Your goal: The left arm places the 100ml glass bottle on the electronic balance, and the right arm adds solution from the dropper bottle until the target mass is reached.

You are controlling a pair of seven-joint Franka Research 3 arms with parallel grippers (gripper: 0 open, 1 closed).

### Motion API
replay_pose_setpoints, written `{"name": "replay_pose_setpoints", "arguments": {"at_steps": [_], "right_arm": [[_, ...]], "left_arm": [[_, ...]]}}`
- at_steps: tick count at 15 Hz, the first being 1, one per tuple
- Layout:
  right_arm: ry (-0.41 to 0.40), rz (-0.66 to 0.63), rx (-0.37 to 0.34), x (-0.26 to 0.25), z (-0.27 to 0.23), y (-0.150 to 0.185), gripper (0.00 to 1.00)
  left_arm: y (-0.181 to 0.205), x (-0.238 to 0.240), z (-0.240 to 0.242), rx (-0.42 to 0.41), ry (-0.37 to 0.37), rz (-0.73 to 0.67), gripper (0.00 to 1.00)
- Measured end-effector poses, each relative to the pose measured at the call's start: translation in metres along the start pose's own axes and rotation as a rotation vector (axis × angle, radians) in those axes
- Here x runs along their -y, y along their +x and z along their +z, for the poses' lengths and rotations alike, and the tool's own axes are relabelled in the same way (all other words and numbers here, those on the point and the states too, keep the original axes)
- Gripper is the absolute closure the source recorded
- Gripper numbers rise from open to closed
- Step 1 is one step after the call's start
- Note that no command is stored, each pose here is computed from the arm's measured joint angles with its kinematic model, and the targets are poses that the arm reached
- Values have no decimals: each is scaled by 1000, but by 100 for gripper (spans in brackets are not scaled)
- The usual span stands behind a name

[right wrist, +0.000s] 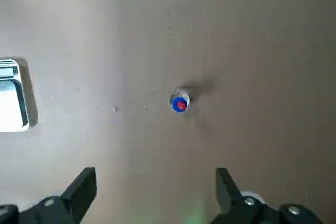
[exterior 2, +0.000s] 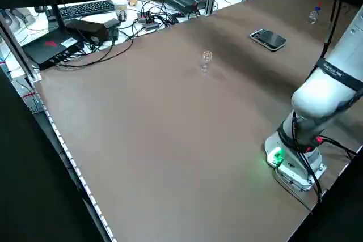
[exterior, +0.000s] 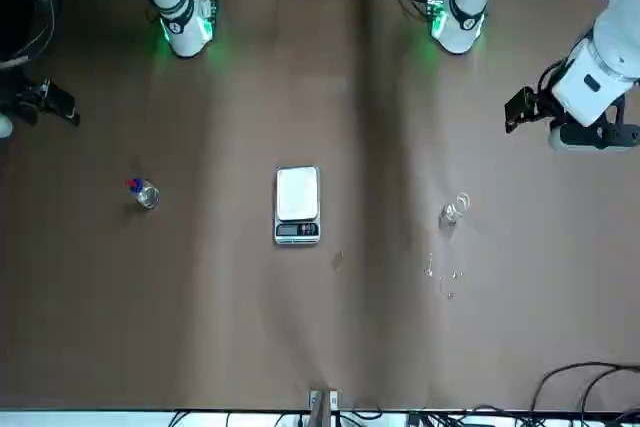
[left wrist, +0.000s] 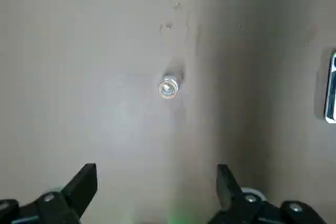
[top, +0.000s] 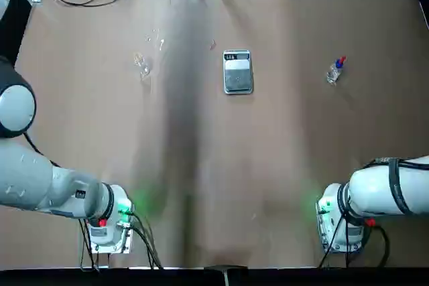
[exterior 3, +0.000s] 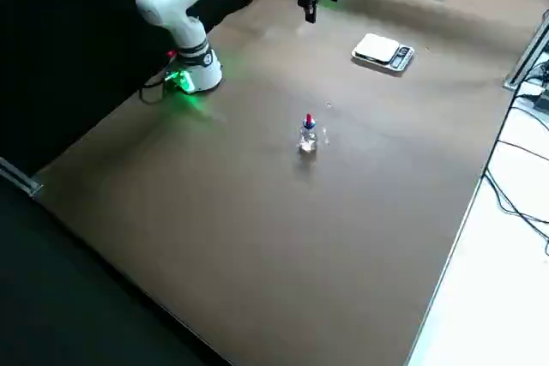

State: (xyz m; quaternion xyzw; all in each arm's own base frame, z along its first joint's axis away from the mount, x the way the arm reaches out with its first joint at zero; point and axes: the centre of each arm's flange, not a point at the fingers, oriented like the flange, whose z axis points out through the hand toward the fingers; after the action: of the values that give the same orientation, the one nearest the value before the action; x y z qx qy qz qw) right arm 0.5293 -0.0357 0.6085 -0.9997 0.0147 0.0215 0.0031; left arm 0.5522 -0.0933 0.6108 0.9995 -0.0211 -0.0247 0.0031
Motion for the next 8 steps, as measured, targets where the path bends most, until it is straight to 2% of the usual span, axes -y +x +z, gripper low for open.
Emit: {"name": "replay_pose_setpoints", "arguments": {"at_steps": [6, 8], "right_arm": [[0, 3, 0, -2, 0, 0, 0], [0, 3, 0, -2, 0, 0, 0]], "left_arm": [[0, 3, 0, 0, 0, -6, 0], [6, 18, 9, 18, 2, -33, 0]]}}
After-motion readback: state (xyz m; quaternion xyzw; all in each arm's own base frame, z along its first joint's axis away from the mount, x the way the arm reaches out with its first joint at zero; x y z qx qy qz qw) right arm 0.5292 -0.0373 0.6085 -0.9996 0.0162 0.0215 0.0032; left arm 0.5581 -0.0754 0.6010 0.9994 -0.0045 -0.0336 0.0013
